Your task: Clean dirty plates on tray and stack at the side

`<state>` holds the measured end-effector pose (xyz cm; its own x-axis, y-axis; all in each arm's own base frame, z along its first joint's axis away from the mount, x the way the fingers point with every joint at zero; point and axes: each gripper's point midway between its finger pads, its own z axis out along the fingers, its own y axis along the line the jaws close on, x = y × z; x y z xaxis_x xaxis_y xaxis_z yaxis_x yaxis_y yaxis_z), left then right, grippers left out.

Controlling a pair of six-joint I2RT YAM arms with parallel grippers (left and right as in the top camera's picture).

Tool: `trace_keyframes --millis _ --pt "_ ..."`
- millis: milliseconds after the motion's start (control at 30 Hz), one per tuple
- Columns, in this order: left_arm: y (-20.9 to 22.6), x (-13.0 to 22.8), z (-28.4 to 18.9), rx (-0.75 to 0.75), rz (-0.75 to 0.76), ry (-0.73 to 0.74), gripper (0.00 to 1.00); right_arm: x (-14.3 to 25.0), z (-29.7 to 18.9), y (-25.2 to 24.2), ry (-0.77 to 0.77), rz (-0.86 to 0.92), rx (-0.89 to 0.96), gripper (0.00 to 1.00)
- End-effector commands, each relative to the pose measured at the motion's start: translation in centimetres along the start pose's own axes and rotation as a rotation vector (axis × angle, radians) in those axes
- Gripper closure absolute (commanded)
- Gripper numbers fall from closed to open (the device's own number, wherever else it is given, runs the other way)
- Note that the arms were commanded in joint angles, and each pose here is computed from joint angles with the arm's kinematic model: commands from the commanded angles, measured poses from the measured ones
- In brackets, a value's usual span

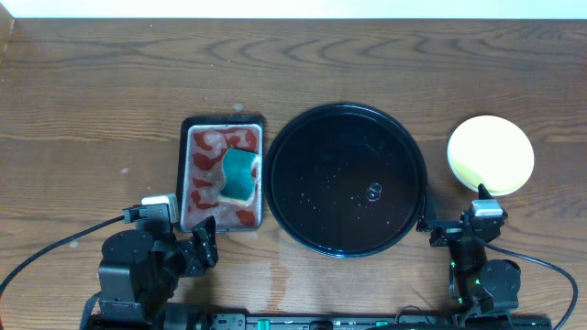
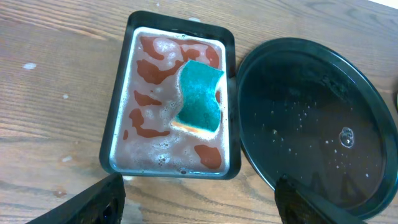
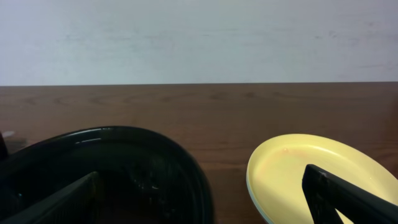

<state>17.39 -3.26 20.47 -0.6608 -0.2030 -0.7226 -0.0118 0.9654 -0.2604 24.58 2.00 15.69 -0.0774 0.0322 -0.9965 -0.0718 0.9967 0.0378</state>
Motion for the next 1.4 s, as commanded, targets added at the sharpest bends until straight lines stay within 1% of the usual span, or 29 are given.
trace_keyframes --millis 0,700,767,900,1000,1200,1367 --pt "0.2 0.0 0.0 -0.007 0.015 -0.002 0.23 0.0 0.0 -0.1 0.0 -0.018 0.0 0.01" --pt "0.2 0.1 0.0 -0.008 0.015 -0.001 0.22 0.0 0.0 -0.1 0.0 -0.018 0.0 0.01" --pt "0.3 0.5 0.0 -0.013 0.015 0.014 0.22 0.0 0.0 -0.1 0.0 -0.018 0.0 0.01" --pt "1.3 1.0 0.1 -0.054 0.024 -0.004 0.22 0.0 0.0 -0.1 0.0 -0.018 0.0 0.01" --pt "1.9 1.6 0.8 -0.062 0.013 -0.038 0.23 0.0 0.0 -0.1 0.0 -0.018 0.0 0.01" --pt "2.9 2.1 3.6 -0.047 0.011 -0.197 0.22 0.0 0.0 -0.1 0.0 -0.018 0.0 0.01" --pt "2.9 1.2 5.5 -0.001 0.025 -0.349 0.22 0.0 0.0 -0.1 0.0 -0.018 0.0 0.01"
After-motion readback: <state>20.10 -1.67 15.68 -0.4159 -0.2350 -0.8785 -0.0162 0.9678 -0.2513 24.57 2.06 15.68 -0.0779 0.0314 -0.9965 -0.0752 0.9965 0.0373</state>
